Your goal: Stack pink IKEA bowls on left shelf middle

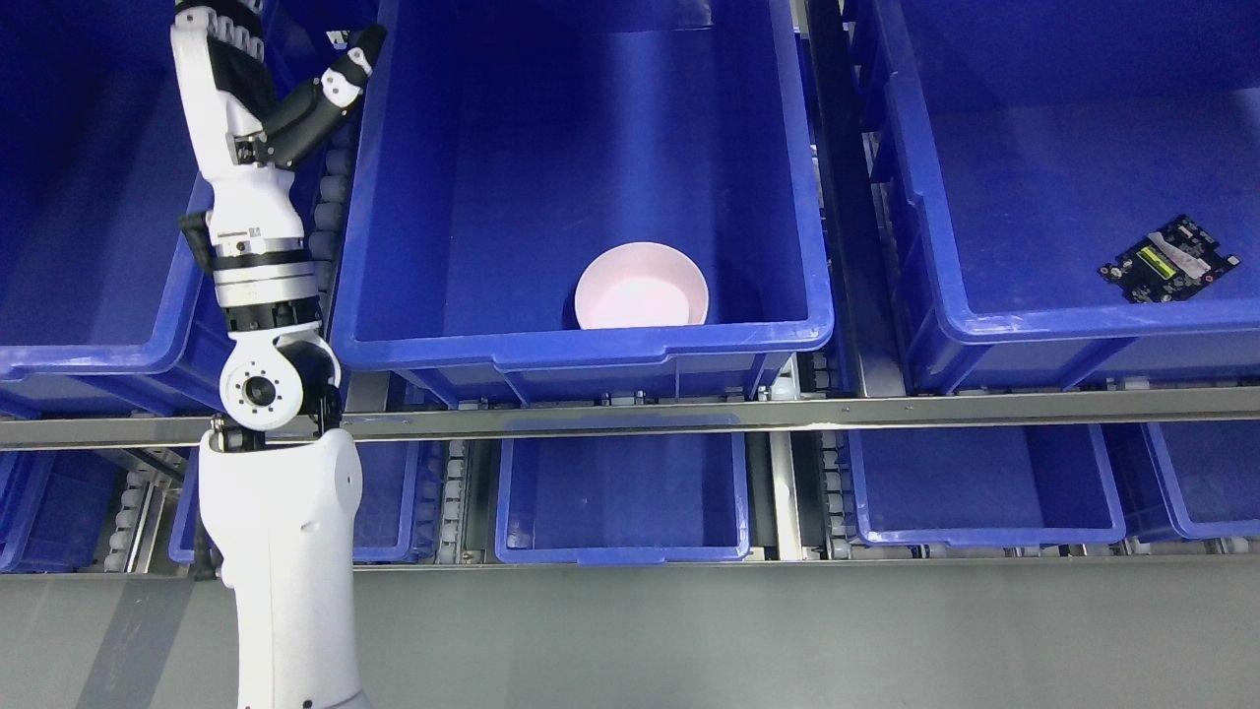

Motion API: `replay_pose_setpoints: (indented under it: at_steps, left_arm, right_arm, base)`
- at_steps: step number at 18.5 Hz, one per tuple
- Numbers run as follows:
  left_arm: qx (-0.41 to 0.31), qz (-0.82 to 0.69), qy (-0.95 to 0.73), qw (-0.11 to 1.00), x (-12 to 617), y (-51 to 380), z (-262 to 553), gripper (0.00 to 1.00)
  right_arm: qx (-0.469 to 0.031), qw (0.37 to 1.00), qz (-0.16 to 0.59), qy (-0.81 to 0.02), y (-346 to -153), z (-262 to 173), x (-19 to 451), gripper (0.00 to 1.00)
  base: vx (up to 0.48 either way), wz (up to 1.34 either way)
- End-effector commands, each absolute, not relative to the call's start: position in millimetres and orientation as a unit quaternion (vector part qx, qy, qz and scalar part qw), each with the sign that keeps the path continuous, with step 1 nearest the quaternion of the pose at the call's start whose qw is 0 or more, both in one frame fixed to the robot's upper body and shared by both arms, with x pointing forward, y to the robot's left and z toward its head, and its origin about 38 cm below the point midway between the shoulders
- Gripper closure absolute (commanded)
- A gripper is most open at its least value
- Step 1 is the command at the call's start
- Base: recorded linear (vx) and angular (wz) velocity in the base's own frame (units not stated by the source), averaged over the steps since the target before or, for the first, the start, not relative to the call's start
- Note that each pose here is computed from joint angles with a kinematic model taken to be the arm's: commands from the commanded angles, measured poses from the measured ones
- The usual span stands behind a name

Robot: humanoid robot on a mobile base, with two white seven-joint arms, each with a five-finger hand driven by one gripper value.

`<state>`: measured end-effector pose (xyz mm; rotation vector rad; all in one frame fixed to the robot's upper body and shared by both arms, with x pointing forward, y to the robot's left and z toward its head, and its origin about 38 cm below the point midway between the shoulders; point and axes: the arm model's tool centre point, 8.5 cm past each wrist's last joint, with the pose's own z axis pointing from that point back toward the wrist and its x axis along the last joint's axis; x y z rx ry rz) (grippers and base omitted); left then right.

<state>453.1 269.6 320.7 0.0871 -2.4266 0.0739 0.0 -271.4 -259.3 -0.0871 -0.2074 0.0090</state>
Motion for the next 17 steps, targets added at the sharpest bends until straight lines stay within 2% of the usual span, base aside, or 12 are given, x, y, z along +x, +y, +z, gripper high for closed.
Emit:
replay_pose_setpoints:
  at_steps: [1,5,7,17]
  left_arm:
    - [-0.018,0.042,-0.93,0.365,425,255,296,0.0]
    - [-0.036,0.023,-0.919,0.391,420,236,275,0.0]
    - [-0.042,0.009,-0.919,0.391,418,233,274,0.03]
    - [-0.045,-0.014,-0.911,0.409,420,239,276,0.03]
  right_arm:
    - [-0.052,0.992,0.003,-0.112,-282.8,-258,6,0.0]
    - [-0.052,0.992,0.003,-0.112,-282.8,-258,6,0.0]
    - [-0.052,0.992,0.003,-0.112,-282.8,-258,6,0.0]
    - [-0.052,0.992,0.003,-0.112,-282.8,-258,6,0.0]
  base:
    - [0.001,0.05]
    - [-0.014,-0.01]
    - [-0.053,0.18]
    - [-0.062,0.32]
